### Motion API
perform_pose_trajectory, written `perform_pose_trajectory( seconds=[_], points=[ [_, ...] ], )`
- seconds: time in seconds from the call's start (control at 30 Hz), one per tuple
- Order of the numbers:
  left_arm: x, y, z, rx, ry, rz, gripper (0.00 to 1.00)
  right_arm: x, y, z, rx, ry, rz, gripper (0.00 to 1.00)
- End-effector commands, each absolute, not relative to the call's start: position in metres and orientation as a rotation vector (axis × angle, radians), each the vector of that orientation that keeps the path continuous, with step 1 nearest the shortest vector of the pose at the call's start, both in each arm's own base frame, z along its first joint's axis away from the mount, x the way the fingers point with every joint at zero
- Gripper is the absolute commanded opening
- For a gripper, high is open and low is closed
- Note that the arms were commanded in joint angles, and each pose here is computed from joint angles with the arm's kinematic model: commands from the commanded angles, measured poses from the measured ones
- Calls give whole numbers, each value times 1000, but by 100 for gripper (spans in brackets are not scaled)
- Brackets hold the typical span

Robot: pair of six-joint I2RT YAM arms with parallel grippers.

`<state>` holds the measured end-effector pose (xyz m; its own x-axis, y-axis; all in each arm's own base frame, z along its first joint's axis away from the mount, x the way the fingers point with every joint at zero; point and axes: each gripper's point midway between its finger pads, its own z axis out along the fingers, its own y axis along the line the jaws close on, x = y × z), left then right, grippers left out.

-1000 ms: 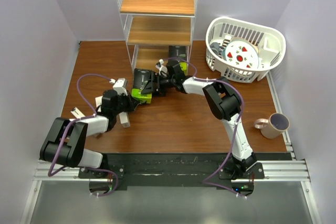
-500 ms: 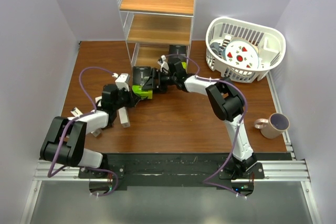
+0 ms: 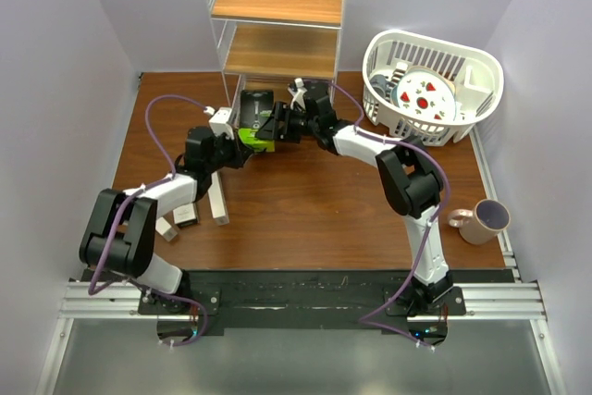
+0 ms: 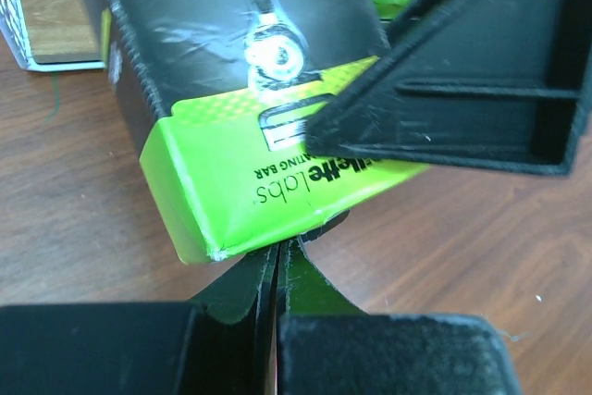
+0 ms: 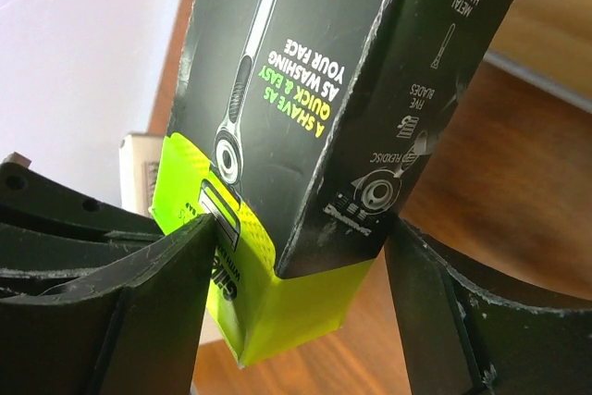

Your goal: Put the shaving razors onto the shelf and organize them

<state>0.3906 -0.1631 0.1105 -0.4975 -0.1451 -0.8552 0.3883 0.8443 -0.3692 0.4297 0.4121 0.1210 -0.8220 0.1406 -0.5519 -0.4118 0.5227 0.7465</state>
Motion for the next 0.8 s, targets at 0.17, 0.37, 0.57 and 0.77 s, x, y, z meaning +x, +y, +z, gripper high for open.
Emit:
perform_pose_trajectory(
  seconds=[0.17, 0.37, 0.57, 0.77],
  points=[
    [458, -157, 192, -32, 1674, -676, 0, 392, 454, 129, -454, 2172, 1382, 78],
    [479, -143, 163, -259, 1725, -692, 0, 405, 439, 117, -432, 2206, 1282, 85],
    [503, -132, 147, -390, 1745, -688, 0, 399, 428, 120, -490, 2214, 1233, 89],
    [512, -110, 143, -483, 1737, -653, 0, 382, 395, 132, -561, 2273, 1240, 90]
  ],
)
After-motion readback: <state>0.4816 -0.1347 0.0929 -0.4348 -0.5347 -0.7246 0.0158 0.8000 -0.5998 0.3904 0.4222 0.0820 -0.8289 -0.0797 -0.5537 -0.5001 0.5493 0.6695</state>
